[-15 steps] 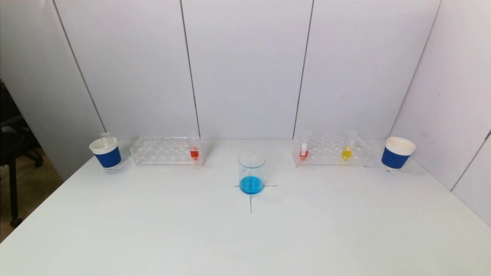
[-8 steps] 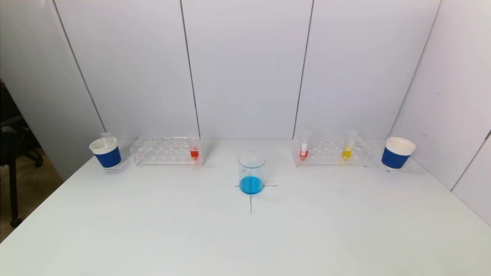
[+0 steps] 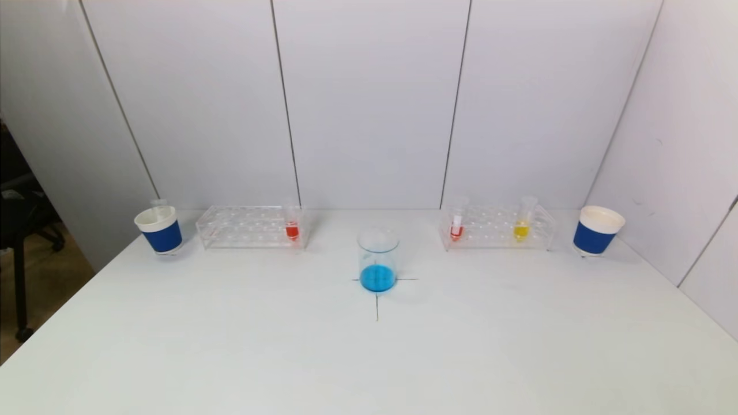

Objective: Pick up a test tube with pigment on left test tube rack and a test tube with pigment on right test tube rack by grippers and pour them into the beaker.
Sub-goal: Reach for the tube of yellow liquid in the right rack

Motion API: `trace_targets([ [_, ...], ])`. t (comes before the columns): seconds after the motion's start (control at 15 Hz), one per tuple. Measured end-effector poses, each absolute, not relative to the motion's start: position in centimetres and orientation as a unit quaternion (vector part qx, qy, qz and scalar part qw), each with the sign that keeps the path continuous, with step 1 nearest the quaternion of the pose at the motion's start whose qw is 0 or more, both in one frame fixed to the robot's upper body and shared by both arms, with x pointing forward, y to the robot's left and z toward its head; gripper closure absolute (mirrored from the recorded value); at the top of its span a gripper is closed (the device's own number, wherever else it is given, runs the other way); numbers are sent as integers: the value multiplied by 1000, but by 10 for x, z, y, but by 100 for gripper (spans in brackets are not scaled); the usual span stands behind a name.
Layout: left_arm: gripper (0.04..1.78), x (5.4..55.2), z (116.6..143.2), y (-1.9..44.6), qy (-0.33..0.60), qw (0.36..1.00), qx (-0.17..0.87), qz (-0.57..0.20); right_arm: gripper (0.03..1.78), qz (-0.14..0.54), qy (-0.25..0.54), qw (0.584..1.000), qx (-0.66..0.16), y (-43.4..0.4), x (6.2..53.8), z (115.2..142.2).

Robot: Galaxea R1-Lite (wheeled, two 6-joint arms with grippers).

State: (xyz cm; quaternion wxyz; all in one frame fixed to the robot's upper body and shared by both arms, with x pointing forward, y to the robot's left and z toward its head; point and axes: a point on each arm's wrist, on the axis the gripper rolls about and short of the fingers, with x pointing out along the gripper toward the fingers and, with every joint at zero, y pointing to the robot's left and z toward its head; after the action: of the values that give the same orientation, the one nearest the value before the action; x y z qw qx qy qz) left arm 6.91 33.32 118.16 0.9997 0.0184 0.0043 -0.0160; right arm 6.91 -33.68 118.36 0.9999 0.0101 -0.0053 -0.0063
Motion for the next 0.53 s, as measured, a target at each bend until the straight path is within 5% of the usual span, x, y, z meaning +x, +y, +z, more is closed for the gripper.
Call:
trace_targets([
  [0.53,6,69,1182,333,4,1000,18,-16,10,8,-40,999,15,-336,61,1207],
])
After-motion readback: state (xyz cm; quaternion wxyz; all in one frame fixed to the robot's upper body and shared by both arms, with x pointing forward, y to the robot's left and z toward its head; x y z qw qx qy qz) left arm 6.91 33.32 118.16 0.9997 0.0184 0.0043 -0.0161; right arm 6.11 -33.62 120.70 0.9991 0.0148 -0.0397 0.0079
